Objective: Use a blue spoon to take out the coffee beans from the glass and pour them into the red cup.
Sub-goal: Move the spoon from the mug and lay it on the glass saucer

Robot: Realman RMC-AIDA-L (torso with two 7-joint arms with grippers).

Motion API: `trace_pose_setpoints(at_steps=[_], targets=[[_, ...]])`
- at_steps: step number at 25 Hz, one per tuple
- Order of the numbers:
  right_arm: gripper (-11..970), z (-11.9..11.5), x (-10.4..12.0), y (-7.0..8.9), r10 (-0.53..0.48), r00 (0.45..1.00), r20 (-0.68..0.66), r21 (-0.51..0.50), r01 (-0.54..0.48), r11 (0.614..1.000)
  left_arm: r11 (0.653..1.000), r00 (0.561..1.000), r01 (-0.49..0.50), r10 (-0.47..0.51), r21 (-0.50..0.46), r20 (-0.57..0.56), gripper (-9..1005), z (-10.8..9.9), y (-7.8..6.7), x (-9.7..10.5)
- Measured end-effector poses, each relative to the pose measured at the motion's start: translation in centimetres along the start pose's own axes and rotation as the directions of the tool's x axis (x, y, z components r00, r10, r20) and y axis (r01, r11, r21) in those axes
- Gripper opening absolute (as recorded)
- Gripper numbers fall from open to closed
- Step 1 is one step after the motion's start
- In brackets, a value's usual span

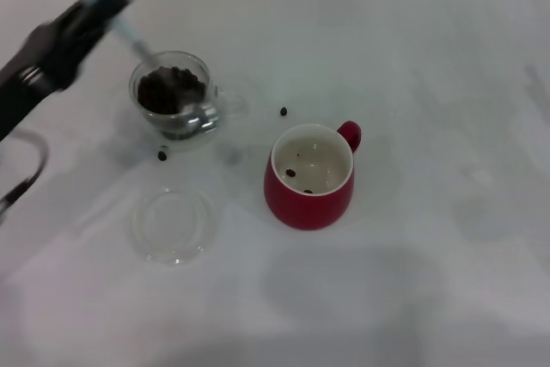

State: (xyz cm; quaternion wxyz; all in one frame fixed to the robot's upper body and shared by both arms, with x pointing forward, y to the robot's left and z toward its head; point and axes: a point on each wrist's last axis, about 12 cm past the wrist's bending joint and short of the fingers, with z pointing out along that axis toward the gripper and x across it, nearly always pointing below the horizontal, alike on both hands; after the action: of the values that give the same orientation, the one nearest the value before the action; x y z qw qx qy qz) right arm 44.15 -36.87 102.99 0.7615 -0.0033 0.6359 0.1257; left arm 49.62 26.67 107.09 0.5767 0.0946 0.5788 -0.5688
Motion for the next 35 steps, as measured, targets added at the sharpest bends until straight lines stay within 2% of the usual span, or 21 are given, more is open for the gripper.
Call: trace_pose_setpoints(at_steps=[4, 8, 13, 21, 35], targets=[[828, 0.7, 0.0, -0.1, -0.004, 1.0, -0.004, -0.004, 0.004, 1.0, 0.989, 0.998, 0.047, -0.039, -0.139, 0.056, 135, -5.0, -0.7, 1.0], [828, 1.8, 0.0, -0.2, -0.008, 1.0, -0.012, -0.012, 0.007, 1.0, 0.966, 0.994, 0.083, -0.065, -0.244, 0.082, 135, -8.3, -1.5, 2.2], [828, 2.9, 0.0, 0.0, -0.009, 1.0, -0.013, -0.024, 0.009, 1.0, 0.956, 0.993, 0.109, -0.091, -0.272, 0.079, 134, -8.8, -1.6, 2.7], [828, 3.3, 0.1, 0.1, -0.009, 1.0, -0.021, -0.027, 0.008, 1.0, 0.919, 0.989, 0.147, -0.138, -0.366, 0.05, 134, -9.1, -0.6, 3.3], [828, 3.3, 0.1, 0.2, -0.006, 1.0, -0.021, -0.024, 0.005, 1.0, 0.876, 0.977, 0.173, -0.209, -0.45, -0.03, 135, -6.6, 1.6, 4.6]])
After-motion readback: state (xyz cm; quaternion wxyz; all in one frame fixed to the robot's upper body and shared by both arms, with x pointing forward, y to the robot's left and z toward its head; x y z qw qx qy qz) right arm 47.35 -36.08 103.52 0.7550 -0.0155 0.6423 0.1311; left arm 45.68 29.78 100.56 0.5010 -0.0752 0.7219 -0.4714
